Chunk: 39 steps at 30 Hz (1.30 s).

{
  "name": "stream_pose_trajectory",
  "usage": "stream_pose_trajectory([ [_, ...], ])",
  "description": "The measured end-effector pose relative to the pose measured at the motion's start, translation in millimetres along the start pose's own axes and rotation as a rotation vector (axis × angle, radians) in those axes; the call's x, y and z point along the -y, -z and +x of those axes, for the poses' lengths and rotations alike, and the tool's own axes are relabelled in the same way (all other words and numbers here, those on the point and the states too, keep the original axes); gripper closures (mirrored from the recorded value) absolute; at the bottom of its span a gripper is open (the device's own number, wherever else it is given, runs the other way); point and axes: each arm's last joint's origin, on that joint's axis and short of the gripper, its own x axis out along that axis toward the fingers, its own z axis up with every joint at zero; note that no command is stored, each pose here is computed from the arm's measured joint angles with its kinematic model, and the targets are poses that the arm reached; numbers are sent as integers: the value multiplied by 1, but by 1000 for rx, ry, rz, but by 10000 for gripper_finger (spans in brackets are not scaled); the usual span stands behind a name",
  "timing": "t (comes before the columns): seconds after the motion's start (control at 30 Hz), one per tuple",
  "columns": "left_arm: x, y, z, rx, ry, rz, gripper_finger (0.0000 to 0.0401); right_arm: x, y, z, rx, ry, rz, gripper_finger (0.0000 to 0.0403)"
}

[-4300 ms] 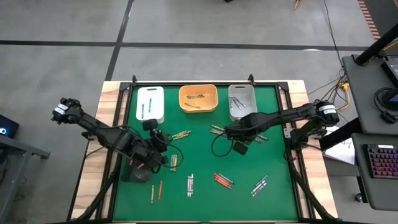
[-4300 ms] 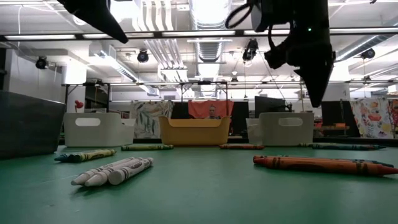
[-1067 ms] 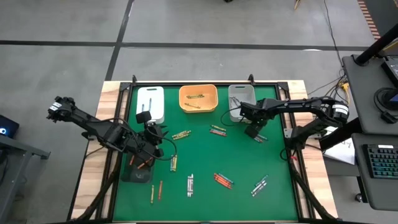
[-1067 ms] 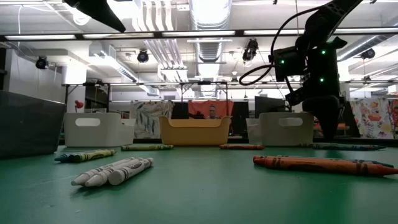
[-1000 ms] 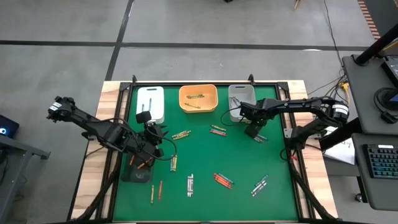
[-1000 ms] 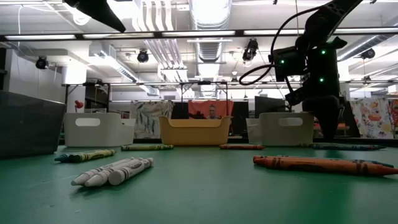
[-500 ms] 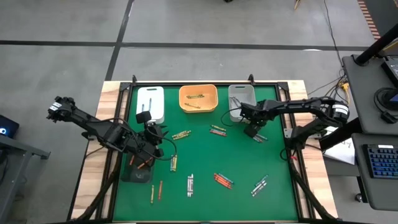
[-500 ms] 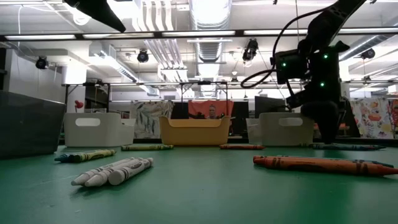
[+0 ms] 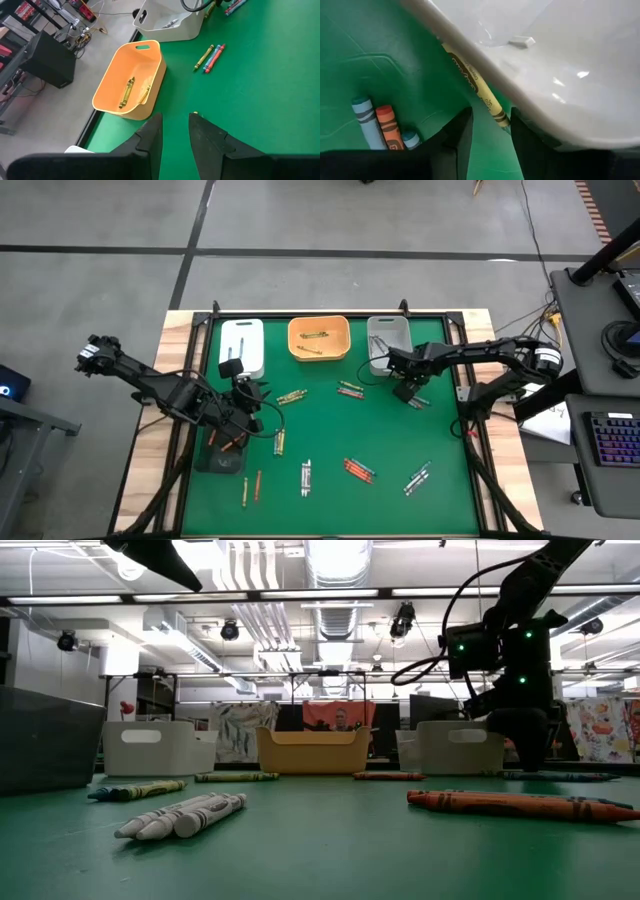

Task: Sort crayons
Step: Put the green crayon into the yellow bin

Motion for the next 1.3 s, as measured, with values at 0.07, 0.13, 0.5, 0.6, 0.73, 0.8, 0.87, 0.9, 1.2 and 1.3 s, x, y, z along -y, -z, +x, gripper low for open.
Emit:
stream_pose_trajectory([
  [0.07,0,0,0,0,0,0,324,0,0,0,0,-1,-1,297],
  [0.13,0,0,0,0,0,0,324,0,0,0,-1,-4,-2,312],
  [0.5,0,0,0,0,0,0,324,0,1,0,-9,-4,-42,379],
  [0.6,0,0,0,0,0,-5,324,0,1,0,-11,-2,-51,391],
  [0.73,0,0,0,1,1,-19,324,0,2,-2,-35,-18,-67,394],
  [0.8,0,0,0,1,1,-23,324,-1,0,-6,-36,-21,-72,394],
  [0.87,0,0,0,1,1,-28,324,-2,0,-10,-45,-19,-81,394],
  [0.9,0,0,0,1,1,-32,324,-3,0,-13,-52,-17,-88,394],
  [1.2,2,0,1,0,1,-102,324,-23,-10,-58,22,-265,-148,394],
  [1.3,3,0,3,2,3,-111,324,-34,-27,-78,208,-349,-195,394],
])
